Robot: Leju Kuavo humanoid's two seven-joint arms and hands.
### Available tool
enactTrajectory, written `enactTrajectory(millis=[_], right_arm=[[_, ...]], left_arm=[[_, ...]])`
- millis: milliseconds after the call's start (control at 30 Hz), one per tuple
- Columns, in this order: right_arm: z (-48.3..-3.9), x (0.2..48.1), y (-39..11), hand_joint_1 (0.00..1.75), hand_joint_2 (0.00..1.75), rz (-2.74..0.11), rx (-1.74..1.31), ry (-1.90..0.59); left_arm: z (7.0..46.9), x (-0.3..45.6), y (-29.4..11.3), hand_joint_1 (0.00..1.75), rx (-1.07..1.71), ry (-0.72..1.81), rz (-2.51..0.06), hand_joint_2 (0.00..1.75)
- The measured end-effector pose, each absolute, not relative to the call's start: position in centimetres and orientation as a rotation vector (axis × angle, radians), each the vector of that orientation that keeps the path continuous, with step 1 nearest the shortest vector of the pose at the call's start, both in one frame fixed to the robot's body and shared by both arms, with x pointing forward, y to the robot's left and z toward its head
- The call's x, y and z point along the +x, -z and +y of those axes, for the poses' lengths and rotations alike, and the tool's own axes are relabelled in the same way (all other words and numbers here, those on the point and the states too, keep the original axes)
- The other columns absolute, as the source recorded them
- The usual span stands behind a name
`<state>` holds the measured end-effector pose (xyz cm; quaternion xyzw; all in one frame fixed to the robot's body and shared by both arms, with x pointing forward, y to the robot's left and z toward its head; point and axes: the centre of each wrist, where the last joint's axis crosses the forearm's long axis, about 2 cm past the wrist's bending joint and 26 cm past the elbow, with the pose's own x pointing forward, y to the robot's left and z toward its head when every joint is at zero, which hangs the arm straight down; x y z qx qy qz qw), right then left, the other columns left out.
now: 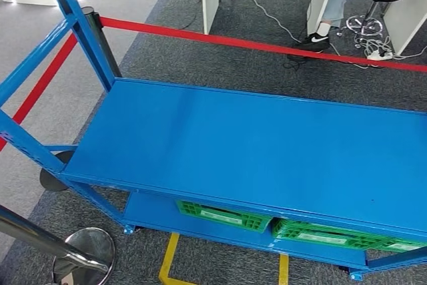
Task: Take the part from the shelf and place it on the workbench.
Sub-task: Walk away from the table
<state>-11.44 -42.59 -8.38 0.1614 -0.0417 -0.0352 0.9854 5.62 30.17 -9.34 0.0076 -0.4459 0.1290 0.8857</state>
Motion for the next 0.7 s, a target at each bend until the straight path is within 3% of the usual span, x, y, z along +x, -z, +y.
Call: enactTrajectory(millis=[700], right_arm=[[-42.96,-11.75,8.21,0.00,0.00,-0.076,0.323,0.081]], left_arm=[[30.15,5.64,9.49,0.00,0.018,-0.251,-0.924,0.00]])
